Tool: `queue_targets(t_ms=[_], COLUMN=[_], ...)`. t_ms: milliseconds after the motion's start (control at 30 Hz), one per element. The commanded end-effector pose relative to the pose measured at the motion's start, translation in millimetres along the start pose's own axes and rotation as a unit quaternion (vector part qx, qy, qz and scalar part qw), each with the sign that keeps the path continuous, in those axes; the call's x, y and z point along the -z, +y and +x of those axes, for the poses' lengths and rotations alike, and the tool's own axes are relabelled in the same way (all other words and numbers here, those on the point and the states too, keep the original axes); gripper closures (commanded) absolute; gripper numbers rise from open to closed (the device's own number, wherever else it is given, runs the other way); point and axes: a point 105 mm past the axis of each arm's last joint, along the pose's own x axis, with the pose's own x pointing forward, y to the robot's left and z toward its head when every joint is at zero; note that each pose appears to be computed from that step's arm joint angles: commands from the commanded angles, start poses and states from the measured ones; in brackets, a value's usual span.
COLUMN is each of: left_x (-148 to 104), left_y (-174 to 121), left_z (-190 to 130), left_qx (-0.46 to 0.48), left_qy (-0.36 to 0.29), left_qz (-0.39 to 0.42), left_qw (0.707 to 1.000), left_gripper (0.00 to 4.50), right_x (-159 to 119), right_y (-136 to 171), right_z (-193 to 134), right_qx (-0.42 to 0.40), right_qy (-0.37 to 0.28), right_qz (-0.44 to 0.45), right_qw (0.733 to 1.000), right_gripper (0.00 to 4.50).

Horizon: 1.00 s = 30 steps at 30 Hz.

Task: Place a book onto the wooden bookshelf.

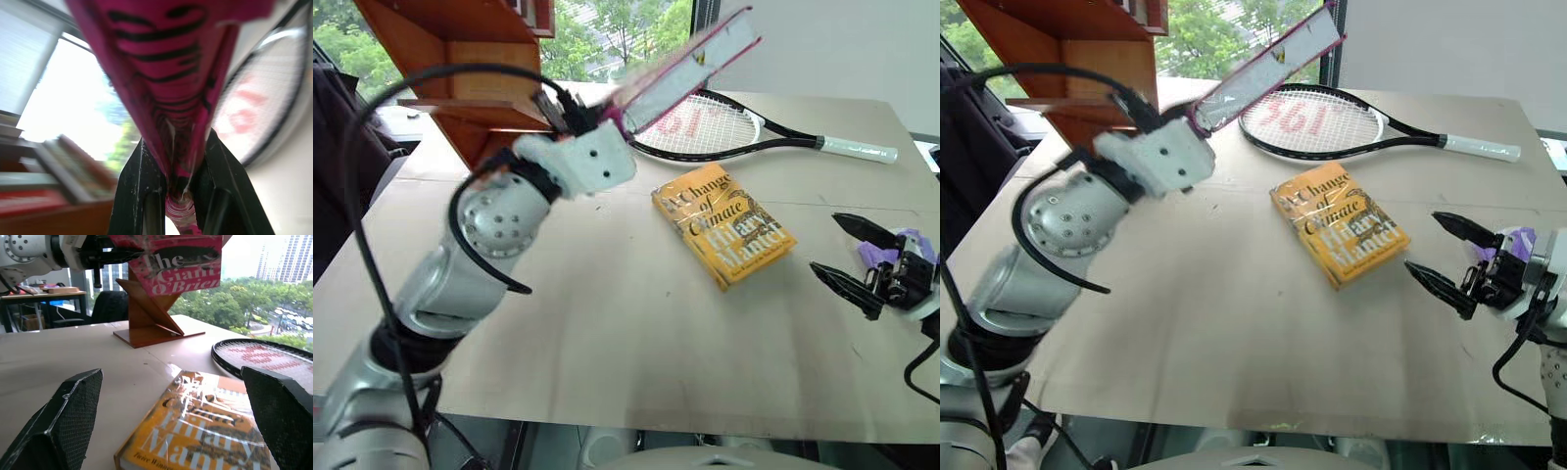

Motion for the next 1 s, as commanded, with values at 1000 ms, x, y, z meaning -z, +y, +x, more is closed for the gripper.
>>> queue_targets(t_ms=[1000], left_x=[55.0], left_y=[109.4], left_z=[-77.0], left_qx=[-0.059], left_qy=[0.188], left_qz=[0.191], left_qw=[0.962], left_gripper=[4.35], right_x=[11.5], right_y=[-69.4], right_z=[36.2], right_qx=[-0.074], right_qy=[-0.052], right_qz=[-0.009], right_qw=[0.996], right_gripper=[0.0])
